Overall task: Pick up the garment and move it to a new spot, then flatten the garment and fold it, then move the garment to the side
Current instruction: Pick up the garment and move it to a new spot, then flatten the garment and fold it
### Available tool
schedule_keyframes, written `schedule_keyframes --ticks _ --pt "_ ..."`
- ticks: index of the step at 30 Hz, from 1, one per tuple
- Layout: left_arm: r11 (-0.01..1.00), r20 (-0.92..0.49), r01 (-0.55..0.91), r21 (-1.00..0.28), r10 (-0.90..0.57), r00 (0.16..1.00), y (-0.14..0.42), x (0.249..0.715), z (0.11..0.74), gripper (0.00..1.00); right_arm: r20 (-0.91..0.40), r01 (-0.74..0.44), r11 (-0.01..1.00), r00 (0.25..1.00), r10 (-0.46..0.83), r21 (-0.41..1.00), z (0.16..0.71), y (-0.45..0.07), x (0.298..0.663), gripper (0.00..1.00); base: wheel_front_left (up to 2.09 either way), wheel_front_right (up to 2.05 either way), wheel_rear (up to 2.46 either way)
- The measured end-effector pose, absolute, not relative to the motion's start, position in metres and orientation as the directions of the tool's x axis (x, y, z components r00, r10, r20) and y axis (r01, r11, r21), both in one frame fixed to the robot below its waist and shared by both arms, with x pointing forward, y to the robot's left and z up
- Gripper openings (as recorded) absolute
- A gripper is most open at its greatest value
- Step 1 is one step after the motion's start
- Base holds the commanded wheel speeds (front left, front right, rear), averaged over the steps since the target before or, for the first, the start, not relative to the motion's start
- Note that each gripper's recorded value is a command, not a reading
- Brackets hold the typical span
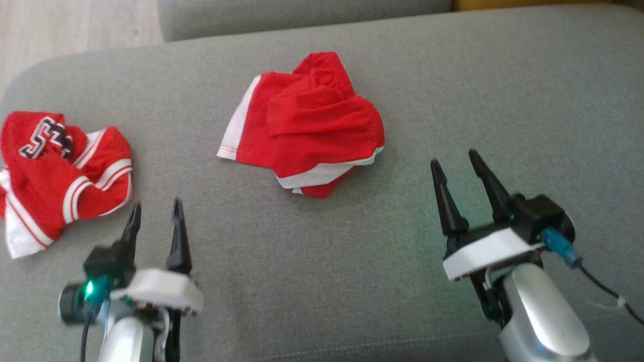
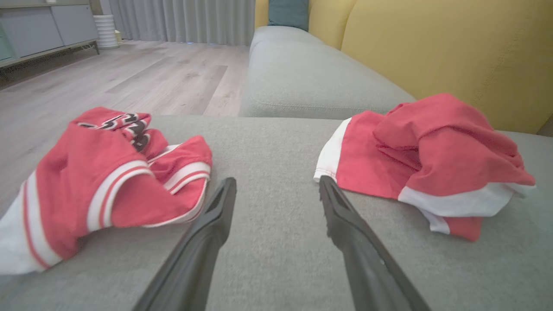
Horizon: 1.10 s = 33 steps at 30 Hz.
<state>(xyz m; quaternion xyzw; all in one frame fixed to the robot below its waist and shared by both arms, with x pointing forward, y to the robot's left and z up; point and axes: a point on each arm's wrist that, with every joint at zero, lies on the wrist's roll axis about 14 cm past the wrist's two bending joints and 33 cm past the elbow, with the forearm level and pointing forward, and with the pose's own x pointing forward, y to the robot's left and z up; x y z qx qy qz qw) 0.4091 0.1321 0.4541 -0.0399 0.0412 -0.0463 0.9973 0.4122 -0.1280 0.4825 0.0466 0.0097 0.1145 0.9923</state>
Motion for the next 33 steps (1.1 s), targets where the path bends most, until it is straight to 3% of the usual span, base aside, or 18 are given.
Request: schedule_keyframes --ticks 6,19,33 --pt "0.997 -0.098 0.051 -0.065 -0.057 0.994 0.146 0.386 0.449 1.00 -0.036 -0.235 0.967 0.970 0.239 0.104 0.474 -0.123 0.401 1.00 0.00 0.00 0.00" --pt "0.994 -0.101 0.080 -0.080 -0.088 0.991 0.135 0.386 0.447 1.00 -0.115 -0.232 0.966 0.963 0.245 0.113 0.445 -0.120 0.411 1.00 0.00 0.00 0.00" --pt "0.995 -0.160 0.031 -0.097 -0.046 0.986 0.151 0.392 0.427 1.00 -0.195 -0.317 0.941 0.921 0.336 0.121 0.408 -0.078 0.473 1.00 0.00 0.00 0.00"
